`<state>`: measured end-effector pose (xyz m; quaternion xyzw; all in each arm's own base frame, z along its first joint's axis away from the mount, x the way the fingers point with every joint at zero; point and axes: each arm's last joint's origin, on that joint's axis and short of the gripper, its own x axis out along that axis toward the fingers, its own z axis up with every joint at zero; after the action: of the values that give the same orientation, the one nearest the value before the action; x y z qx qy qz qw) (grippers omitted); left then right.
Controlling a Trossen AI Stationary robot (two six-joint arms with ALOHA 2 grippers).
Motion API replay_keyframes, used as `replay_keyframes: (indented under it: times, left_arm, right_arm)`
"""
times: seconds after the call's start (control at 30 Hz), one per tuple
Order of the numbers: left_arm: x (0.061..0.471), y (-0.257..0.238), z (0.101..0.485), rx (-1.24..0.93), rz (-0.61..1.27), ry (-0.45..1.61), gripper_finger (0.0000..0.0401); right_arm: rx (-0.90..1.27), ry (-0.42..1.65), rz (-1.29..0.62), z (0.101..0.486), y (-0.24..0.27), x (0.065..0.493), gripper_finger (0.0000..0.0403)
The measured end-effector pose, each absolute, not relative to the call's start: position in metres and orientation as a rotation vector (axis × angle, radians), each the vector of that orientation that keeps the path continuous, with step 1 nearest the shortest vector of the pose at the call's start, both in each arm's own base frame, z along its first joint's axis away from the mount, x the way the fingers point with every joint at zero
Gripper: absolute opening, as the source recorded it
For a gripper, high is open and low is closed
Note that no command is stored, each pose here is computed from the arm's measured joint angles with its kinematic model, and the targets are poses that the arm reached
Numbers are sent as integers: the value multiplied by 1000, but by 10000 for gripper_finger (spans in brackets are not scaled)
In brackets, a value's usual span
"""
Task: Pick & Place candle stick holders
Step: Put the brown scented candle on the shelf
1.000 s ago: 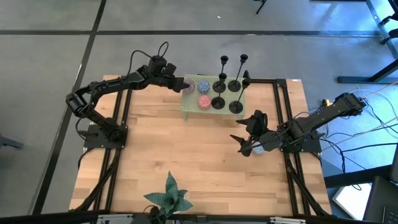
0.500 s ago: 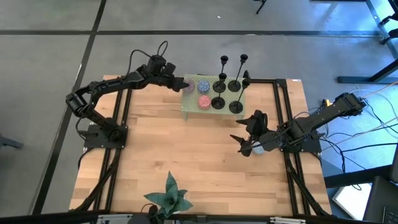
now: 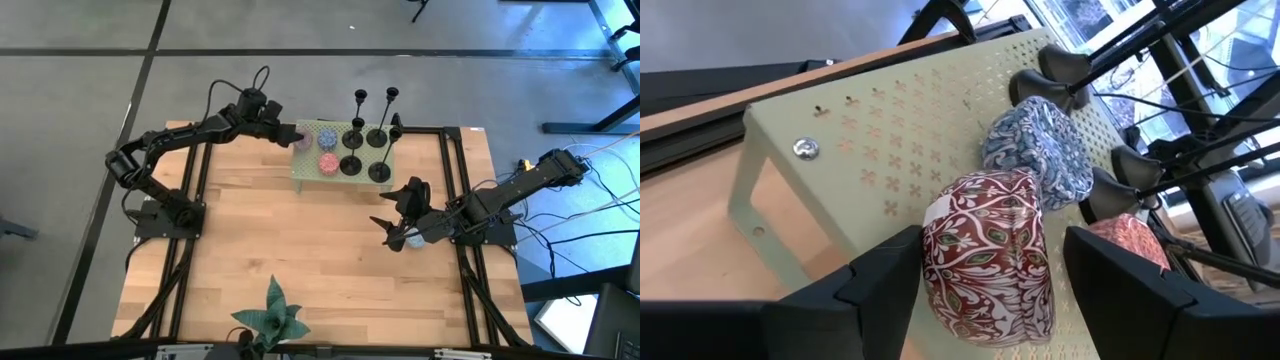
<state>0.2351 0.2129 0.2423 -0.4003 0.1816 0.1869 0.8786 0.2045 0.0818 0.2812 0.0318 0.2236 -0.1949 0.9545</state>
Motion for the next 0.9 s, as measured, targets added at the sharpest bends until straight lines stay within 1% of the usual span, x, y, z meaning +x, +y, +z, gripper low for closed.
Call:
replay_keyframes:
  times: [0.4,0.57,0.73,0.9]
  left_arm:
    - [235,216,248,-827,397,364,239]
    - [237,214,254,-819,402,419,239]
    - [236,216,259,-795,449,430,239]
    - [238,215,269,-670,405,494,237]
  right_arm:
    - [64,454,-396,281,82,205,328]
    - [64,454,-396,281,82,205,328]
    - [64,454,-396,281,82,204,328]
    - [64,455,-395,281,82,205,328]
